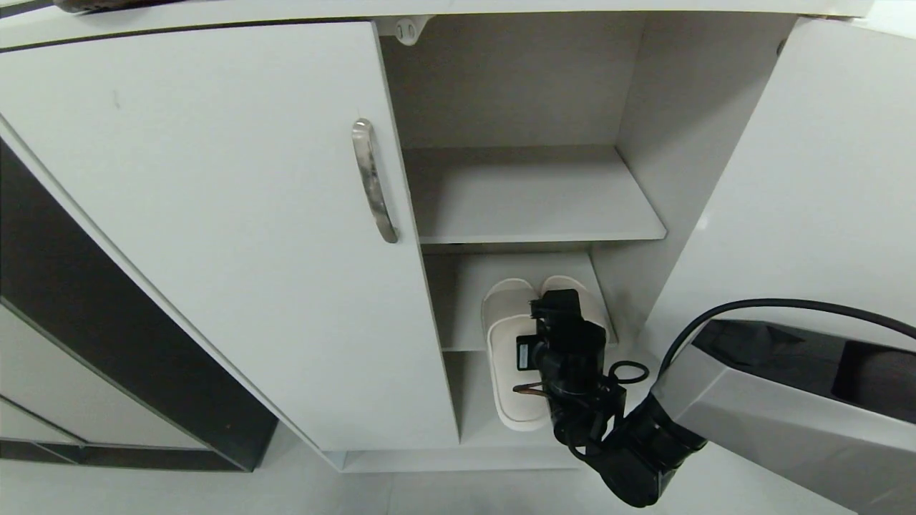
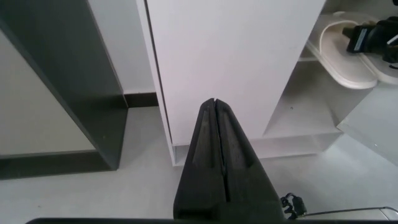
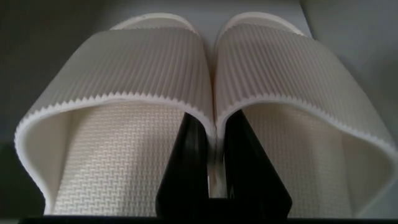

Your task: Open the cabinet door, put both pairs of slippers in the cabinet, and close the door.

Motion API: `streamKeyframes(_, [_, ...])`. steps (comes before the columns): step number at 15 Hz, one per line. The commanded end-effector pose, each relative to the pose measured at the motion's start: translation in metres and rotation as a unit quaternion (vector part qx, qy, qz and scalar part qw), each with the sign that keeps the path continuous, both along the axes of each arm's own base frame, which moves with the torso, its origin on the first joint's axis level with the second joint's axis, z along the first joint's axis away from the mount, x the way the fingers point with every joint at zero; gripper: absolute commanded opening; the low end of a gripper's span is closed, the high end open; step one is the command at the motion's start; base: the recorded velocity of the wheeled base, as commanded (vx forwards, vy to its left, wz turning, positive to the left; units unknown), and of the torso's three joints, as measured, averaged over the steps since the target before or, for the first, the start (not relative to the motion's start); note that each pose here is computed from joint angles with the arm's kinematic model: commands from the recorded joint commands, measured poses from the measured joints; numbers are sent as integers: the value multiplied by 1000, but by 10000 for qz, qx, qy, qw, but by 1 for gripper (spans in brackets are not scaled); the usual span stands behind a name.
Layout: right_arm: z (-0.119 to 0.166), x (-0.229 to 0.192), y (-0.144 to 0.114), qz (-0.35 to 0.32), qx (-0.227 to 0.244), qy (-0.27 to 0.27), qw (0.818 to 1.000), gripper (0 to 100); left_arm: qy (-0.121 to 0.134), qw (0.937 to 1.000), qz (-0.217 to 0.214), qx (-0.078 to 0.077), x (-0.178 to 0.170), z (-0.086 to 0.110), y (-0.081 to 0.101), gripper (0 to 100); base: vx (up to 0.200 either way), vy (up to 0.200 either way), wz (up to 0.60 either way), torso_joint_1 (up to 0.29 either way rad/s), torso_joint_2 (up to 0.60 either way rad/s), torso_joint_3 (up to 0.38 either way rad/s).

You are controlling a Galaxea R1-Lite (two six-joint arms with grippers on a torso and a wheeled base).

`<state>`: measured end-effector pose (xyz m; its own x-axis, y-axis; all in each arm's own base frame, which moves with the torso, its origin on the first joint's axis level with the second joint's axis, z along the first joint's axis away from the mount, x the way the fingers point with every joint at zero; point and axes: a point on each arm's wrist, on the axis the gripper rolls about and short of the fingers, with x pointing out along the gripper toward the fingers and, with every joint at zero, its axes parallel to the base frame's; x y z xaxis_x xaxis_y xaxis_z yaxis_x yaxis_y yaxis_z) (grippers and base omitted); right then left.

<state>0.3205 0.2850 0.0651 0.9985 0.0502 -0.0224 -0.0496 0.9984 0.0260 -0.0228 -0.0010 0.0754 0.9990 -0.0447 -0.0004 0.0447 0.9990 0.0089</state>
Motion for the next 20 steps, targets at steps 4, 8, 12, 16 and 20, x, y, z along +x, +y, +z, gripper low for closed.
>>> streamKeyframes(4, [-11,28,2,-183,-23,4,9998,0,-2,10000,1,-6,0,0,0,0,0,0,0,0,0,0])
streamKeyframes(8, [-1,56,6,-328,18,-42,9995,0,6,10000,1,-6,0,0,0,0,0,0,0,0,0,0])
streamKeyframes(12, [13,83,5,-482,72,-106,9988,0,-2,10000,1,-6,0,0,0,0,0,0,0,0,0,0])
streamKeyframes(16, [11,94,1,-574,89,-119,9982,0,-2,10000,1,-6,0,0,0,0,0,0,0,0,0,0])
streamKeyframes(20, [9,94,2,-566,82,-101,9983,0,-2,10000,1,-6,0,0,0,0,0,0,0,0,0,0])
